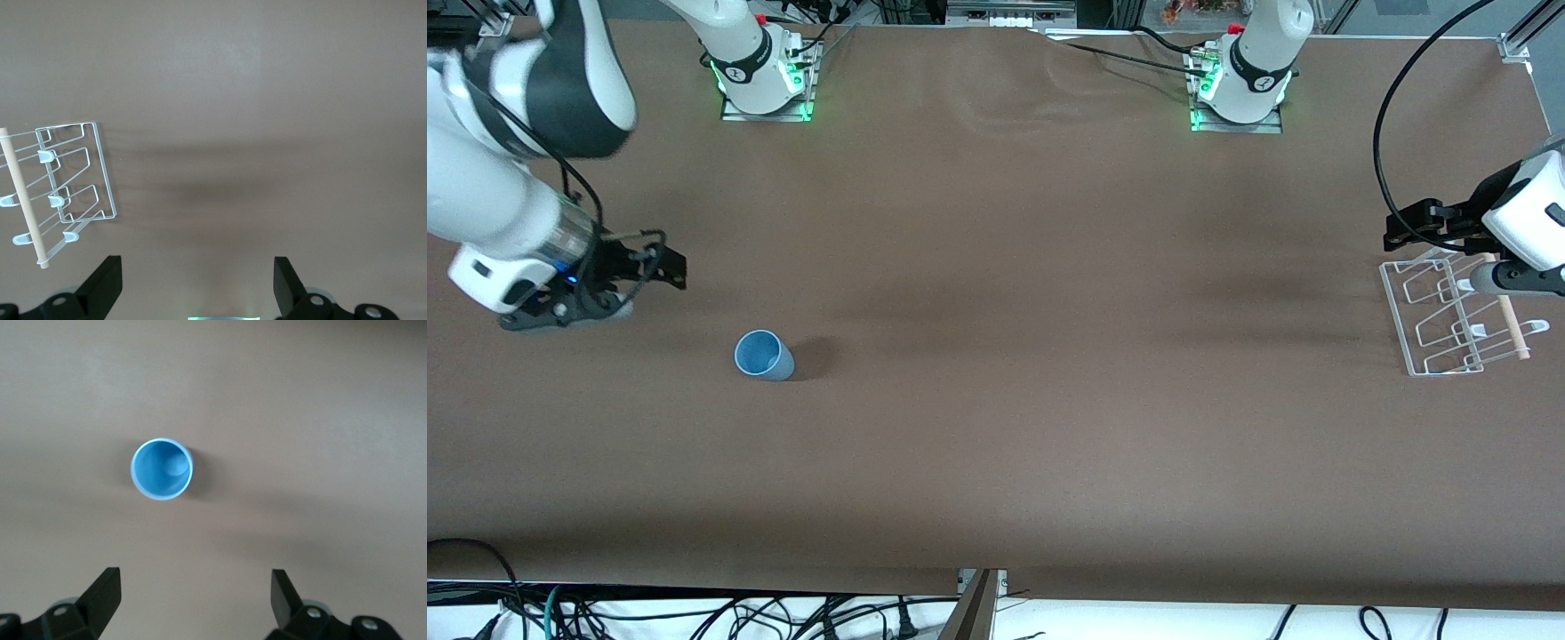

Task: Transfer cup to left arm and place on rack
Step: 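Move the right gripper down over the light-blue cup, then close the right gripper on the cup rim and lift it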

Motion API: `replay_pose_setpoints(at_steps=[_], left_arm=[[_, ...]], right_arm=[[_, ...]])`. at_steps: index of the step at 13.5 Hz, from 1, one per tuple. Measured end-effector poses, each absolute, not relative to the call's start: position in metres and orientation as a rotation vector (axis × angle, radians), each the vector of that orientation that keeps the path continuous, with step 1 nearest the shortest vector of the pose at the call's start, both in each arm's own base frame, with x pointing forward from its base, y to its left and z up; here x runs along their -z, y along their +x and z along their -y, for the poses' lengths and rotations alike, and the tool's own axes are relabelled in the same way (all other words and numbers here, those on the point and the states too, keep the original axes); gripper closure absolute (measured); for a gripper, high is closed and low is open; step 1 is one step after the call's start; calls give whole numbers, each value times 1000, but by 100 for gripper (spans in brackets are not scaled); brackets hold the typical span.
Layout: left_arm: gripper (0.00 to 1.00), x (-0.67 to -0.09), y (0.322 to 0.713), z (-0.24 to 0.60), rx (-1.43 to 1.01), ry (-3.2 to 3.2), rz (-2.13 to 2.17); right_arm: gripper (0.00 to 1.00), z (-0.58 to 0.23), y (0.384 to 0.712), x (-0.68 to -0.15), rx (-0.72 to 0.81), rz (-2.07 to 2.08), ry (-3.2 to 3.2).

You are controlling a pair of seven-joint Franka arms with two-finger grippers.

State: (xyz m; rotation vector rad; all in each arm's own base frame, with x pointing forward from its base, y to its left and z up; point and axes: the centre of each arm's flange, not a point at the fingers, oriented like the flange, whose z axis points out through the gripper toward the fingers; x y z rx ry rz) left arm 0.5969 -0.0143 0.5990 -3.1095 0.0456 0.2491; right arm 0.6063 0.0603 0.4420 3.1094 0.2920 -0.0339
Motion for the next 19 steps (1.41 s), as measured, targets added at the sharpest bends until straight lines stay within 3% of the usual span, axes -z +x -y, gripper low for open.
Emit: replay_pose_setpoints(at_steps=[4, 17, 19], left_arm=[[0, -596, 598, 14, -256, -3108, -46], [0, -592, 600, 28, -269, -3123, -81], [0, -592, 600, 31, -271, -3144, -84]], right_arm=[[1, -64, 614, -369, 30, -305, 3100], [10, -86, 630, -263, 0, -328, 3090], [34, -89, 631, -252, -9, -327, 3089]])
